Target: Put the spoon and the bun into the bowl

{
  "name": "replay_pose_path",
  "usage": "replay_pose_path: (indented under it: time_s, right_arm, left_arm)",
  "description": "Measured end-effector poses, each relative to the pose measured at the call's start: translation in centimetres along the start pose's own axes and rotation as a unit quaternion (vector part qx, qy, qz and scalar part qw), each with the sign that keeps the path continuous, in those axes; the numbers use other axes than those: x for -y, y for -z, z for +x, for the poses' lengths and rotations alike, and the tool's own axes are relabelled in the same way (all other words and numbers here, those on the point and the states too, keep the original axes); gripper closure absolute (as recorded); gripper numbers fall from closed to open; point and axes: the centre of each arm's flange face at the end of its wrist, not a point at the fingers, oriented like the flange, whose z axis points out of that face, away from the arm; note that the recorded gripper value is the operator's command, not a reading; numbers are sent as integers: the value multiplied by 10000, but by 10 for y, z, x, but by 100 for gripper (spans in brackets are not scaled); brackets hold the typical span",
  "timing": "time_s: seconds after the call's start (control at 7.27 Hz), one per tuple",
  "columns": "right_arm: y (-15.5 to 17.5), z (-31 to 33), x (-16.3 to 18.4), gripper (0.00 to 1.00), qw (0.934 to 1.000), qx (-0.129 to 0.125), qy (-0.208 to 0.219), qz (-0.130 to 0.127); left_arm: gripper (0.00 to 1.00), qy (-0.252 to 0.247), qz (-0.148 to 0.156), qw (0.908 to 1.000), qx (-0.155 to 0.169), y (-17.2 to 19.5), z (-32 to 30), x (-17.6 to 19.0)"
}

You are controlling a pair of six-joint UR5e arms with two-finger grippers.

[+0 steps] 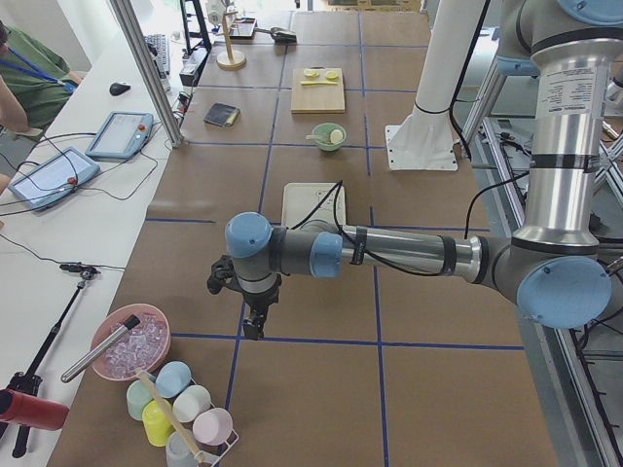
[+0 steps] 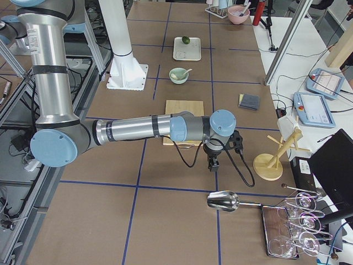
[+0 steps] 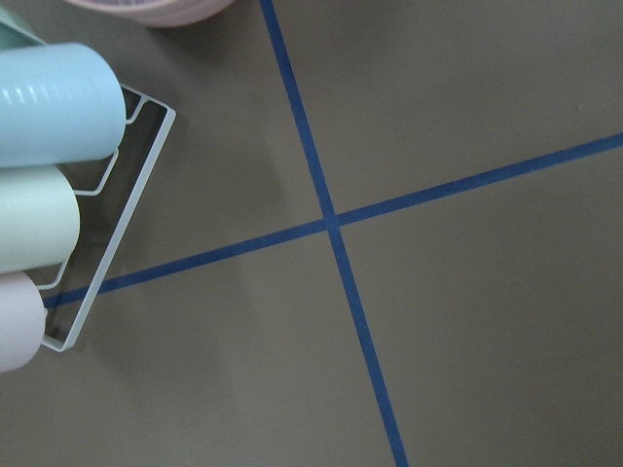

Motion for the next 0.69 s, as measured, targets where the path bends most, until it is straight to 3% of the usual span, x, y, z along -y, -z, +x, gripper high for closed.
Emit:
replay_pose_path:
  time_s: [0.69]
  right_arm:
    - [-4,56,-39,0,9981,5,-612,-49]
  left_arm:
    - [0,170,-62,9998,-94,-7,-7,-12]
